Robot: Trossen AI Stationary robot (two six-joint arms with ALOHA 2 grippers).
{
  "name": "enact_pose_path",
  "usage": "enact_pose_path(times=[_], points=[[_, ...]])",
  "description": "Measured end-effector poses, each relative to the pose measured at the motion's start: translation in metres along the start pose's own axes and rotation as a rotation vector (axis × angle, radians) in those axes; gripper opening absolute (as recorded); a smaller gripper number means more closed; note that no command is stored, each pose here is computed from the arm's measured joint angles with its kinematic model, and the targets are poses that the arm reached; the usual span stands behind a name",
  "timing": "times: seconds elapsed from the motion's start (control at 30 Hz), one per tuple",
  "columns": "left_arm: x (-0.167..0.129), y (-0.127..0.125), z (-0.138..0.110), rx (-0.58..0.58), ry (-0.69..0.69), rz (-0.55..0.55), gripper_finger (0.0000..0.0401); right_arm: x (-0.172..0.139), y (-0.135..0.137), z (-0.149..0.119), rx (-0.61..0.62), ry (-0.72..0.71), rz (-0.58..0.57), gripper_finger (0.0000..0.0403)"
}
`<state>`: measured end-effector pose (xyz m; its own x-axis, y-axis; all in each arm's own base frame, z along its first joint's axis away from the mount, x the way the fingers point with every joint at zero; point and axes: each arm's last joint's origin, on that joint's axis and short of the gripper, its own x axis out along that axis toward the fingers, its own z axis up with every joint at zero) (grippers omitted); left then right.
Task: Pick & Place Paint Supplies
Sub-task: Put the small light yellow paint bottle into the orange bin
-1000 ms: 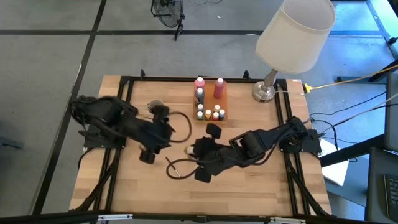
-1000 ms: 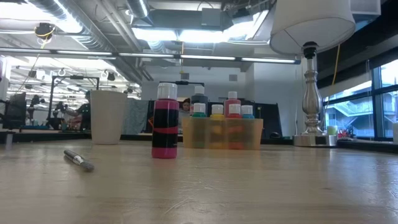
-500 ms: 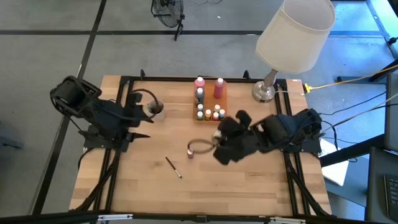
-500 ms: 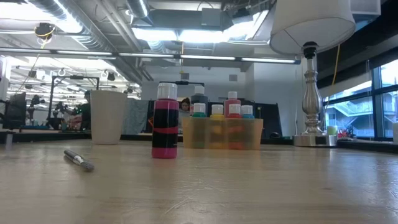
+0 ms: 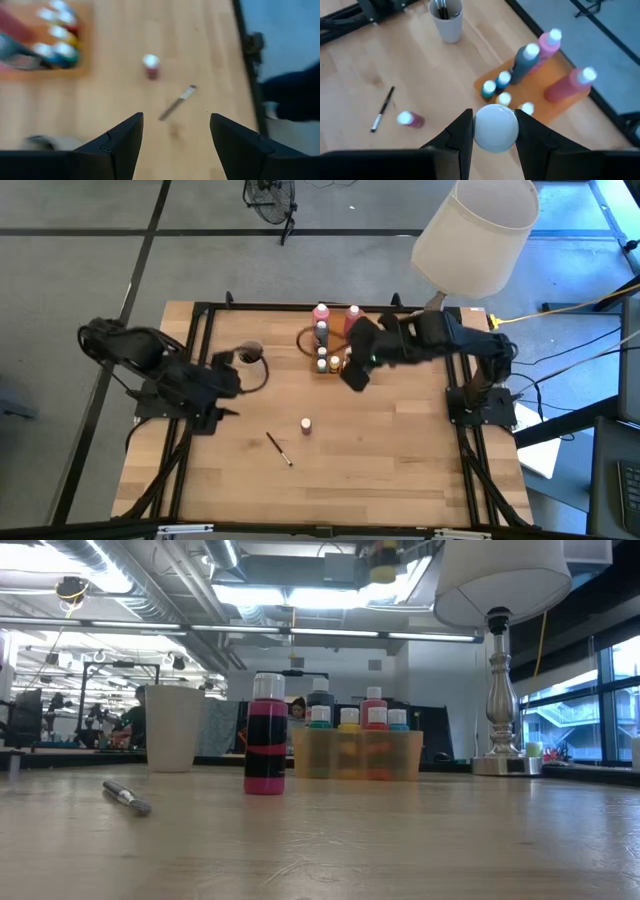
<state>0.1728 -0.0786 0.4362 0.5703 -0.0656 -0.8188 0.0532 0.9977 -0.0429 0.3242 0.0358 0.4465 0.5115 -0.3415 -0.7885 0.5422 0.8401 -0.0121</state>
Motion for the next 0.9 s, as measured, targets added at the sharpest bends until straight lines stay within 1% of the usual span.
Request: enact_pose_path(times=[0.07, 0.17, 0.33, 0.43, 0.6, 0.7, 0.8, 0.9], points=[[0.014, -0.004, -0.003, -0.007, 0.018, -0.053, 0.0226, 0.005, -0.008, 0.008, -0.031, -0.006, 0.013, 0.0117], [0.032, -0.008, -0.007, -0.036, 0.024, -0.092, 0.0226, 0.012, -0.021, 0.019, -0.069, -0.019, 0.023, 0.0117], [0.049, -0.012, -0.008, -0.088, -0.015, -0.107, 0.0226, 0.022, -0.045, 0.032, -0.102, -0.005, 0.025, 0.0117], [0.053, -0.013, -0.006, -0.117, -0.057, -0.109, 0.0226, 0.027, -0.061, 0.039, -0.125, 0.001, 0.021, 0.0117], [0.052, -0.01, -0.008, -0.169, -0.121, -0.073, 0.0226, 0.035, -0.082, 0.051, -0.142, -0.014, 0.088, 0.0117], [0.048, -0.007, -0.01, -0.205, -0.157, -0.024, 0.0226, 0.042, -0.092, 0.056, -0.168, -0.022, 0.111, 0.0117], [0.046, -0.004, -0.011, -0.212, -0.187, 0.026, 0.0226, 0.051, -0.101, 0.058, -0.191, -0.014, 0.141, 0.0117], [0.047, -0.003, -0.01, -0.215, -0.196, 0.051, 0.0226, 0.064, -0.107, 0.058, -0.218, 0.017, 0.183, 0.0117]])
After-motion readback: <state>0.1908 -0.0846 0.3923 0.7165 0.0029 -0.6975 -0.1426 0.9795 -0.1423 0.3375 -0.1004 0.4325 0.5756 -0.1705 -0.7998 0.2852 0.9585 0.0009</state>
